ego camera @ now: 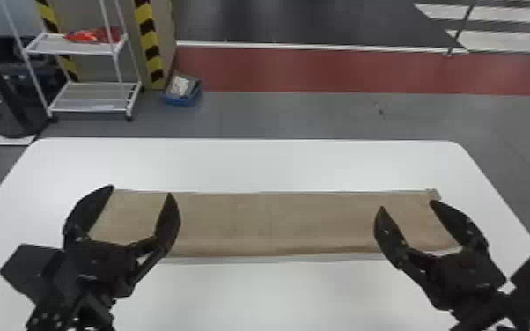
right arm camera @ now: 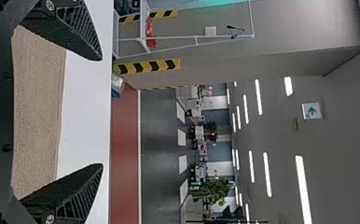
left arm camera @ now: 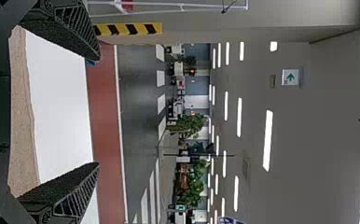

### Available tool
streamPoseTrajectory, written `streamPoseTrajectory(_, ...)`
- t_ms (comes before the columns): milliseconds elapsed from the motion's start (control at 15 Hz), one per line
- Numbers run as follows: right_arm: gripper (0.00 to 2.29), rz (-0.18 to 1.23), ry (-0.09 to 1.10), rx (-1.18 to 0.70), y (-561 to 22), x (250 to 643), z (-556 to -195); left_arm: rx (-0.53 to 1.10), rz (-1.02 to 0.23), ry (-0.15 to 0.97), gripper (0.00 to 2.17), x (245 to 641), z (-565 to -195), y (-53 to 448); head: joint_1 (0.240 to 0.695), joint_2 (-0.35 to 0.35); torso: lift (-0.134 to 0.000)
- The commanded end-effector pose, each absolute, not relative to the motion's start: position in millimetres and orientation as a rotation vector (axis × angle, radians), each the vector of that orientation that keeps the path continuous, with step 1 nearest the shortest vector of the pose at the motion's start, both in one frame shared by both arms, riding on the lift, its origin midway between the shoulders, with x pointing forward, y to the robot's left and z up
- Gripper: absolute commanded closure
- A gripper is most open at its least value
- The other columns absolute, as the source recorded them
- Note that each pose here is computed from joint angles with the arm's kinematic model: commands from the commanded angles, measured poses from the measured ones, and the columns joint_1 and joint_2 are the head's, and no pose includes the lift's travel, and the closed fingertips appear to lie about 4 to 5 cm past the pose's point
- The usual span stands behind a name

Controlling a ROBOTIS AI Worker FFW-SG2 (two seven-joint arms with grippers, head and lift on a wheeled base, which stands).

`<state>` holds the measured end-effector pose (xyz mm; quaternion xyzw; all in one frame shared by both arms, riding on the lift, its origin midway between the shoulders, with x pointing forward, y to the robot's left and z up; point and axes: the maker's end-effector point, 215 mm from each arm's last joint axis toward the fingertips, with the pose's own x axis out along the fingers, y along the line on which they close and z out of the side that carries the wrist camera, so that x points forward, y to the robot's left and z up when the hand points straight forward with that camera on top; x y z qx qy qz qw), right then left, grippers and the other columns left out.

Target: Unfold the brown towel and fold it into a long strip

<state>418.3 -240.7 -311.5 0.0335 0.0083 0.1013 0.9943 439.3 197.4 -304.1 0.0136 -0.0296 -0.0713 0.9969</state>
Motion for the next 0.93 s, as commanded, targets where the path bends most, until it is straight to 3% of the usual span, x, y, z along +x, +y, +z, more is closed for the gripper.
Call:
streamPoseTrajectory(0,0.07,0.181,0.011,0.078,-253.7,414.1,-312.5,0.035,-0.131,-0.062,0.09,438.7,-301.6,203.3,0.695,-0.056,-0.125)
streamPoseTrajectory(400,0.07,0.171,0.021,0.099,-259.3,408.0,-316.1,0.042,-0.064,-0.049,0.09,447.1,-302.1,245.4,0.695,-0.046,-0.125)
streamPoseTrajectory(867,0.07,0.183,0.012,0.120,-246.8,410.3,-316.3,0.046,-0.064,-0.045,0.09,442.2,-302.6,249.1,0.695,0.001,-0.125)
